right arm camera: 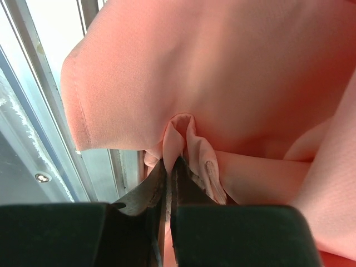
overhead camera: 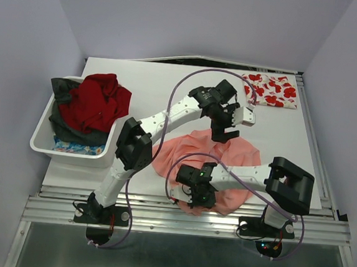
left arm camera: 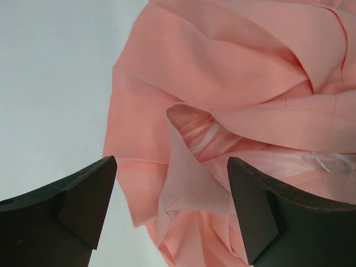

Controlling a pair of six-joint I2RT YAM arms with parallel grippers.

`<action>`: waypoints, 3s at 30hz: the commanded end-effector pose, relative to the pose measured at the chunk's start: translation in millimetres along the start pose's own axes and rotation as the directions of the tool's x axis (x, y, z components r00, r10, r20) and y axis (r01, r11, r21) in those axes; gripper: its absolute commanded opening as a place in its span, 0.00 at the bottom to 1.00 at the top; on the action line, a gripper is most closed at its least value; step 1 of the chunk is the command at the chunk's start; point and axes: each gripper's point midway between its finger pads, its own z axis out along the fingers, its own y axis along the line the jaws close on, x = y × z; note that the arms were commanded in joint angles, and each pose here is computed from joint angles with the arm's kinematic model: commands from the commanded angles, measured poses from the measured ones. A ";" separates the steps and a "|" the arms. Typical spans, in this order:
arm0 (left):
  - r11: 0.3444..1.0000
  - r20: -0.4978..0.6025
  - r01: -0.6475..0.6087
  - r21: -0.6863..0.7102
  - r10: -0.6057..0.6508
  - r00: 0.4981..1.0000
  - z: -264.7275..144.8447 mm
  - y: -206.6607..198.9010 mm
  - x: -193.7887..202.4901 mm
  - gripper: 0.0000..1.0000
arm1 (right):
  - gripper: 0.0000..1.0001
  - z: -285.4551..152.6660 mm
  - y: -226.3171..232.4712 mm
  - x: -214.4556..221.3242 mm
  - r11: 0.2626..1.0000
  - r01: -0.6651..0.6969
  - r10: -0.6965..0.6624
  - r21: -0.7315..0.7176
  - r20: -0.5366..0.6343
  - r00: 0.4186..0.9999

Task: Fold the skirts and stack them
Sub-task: Flatten the skirt out

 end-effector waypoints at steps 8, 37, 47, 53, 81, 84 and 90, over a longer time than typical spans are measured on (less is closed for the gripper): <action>0.980 -0.082 -0.014 -0.199 -0.003 0.997 14.3 33.9 0.9 0.89 | 0.01 4.6 9.9 -15.9 0.999 0.031 -0.031 -0.015 0.011 0.999; 0.994 -0.041 -0.082 -0.074 0.079 0.996 6.2 -1.8 -13.1 0.92 | 0.01 6.5 12.9 -16.4 0.999 0.026 -0.026 -0.019 0.009 1.000; 0.968 -0.144 -0.032 -0.250 -0.004 0.990 25.6 37.8 7.2 0.89 | 0.01 3.6 13.4 -16.8 1.000 0.017 -0.017 -0.017 0.010 1.000; 0.967 -0.181 -0.011 -0.254 -0.036 0.983 26.6 42.0 20.0 0.86 | 0.01 2.2 14.2 -16.9 1.000 0.014 -0.013 -0.016 0.016 1.000; 0.669 0.296 0.443 -0.597 -0.329 0.897 -211.7 174.6 37.5 0.00 | 0.01 -154.1 -87.7 -9.2 0.801 -0.291 0.120 0.523 0.336 0.934; 0.621 0.346 0.493 -0.609 -0.351 0.870 -237.0 177.1 45.3 0.00 | 0.01 -166.7 -98.8 3.4 0.741 -0.333 0.139 0.584 0.352 0.926; 0.586 0.391 0.560 -0.587 -0.401 0.829 -257.7 173.6 64.7 0.00 | 0.01 -185.3 -132.2 16.6 0.597 -0.322 0.082 0.735 0.343 0.936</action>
